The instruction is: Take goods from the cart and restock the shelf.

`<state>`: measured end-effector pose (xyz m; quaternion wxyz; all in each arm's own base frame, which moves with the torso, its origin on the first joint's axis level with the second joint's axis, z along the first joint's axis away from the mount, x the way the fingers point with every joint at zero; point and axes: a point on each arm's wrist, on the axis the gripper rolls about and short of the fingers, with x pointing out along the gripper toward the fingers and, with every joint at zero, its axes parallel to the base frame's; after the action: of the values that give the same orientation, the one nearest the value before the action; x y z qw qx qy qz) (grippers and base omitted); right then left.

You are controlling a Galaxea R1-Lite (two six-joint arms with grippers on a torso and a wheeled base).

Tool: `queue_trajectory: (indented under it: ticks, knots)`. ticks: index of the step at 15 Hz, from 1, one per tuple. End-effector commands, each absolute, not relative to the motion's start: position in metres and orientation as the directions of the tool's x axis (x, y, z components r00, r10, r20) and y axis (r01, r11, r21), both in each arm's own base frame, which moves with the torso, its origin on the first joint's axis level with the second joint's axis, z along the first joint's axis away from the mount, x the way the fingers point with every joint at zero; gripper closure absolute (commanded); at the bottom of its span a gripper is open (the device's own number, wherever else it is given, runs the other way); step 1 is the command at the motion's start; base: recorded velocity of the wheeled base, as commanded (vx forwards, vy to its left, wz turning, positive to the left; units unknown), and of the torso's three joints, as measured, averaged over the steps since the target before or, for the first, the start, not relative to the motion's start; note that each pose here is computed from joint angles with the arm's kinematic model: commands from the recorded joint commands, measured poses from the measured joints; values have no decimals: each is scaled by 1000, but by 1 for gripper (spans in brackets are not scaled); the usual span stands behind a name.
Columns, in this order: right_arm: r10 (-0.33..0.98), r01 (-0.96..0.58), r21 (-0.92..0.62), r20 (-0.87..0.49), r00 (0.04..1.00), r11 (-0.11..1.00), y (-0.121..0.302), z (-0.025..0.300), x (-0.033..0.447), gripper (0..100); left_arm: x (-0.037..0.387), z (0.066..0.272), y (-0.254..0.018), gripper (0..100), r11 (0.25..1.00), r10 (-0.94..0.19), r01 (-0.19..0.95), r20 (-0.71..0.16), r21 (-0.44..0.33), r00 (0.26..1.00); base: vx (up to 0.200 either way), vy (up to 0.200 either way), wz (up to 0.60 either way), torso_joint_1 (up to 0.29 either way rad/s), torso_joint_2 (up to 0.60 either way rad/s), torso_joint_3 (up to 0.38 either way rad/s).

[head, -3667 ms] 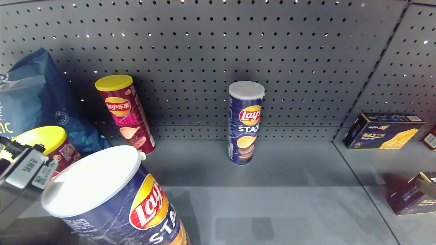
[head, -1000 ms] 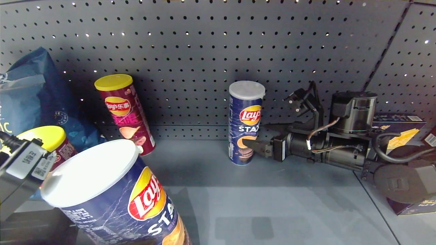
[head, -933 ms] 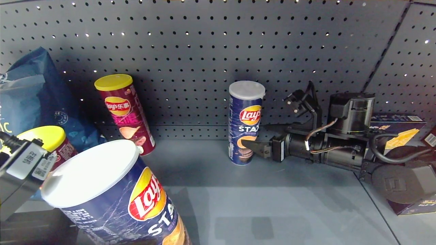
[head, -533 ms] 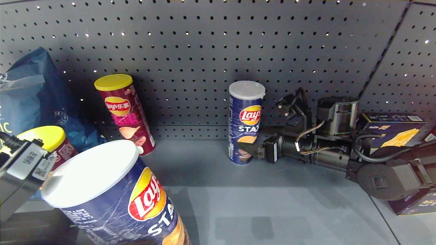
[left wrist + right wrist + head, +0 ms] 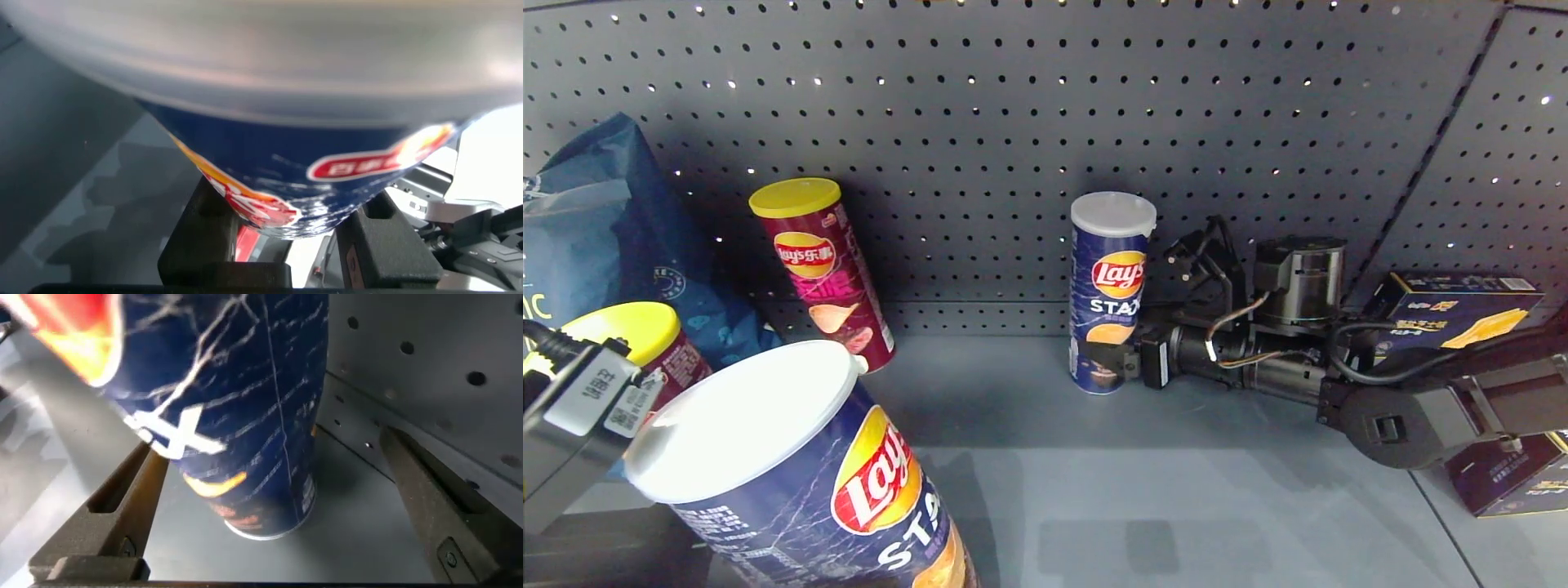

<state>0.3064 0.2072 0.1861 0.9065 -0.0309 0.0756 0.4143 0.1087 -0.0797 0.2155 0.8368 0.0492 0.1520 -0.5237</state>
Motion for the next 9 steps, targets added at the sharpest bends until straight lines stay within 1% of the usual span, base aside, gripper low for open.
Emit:
queue_trajectory:
  ticks: [1, 6, 7, 8, 9]
  knots:
    - [749, -759, 9, -169, 641, 651, 211, 183, 308, 0, 109, 215, -80, 100, 446, -862, 892, -306, -77, 405, 0, 0, 0, 0, 0, 0]
    - [756, -766, 8, -167, 633, 643, 217, 181, 310, 0, 109, 215, -79, 100, 448, -861, 891, -305, -76, 407, 0, 0, 0, 0, 0, 0]
    - [756, -765, 2, -151, 636, 644, 219, 177, 313, 100, 109, 215, -79, 100, 448, -861, 891, -305, -76, 407, 0, 0, 0, 0, 0, 0]
    - [750, -755, -18, -99, 654, 655, 221, 173, 317, 100, 108, 216, -79, 100, 448, -862, 891, -303, -75, 407, 0, 0, 0, 0, 0, 0]
    - [748, -753, -18, -102, 656, 658, 220, 168, 315, 100, 108, 216, -79, 100, 448, -862, 891, -303, -75, 407, 0, 0, 0, 0, 0, 0]
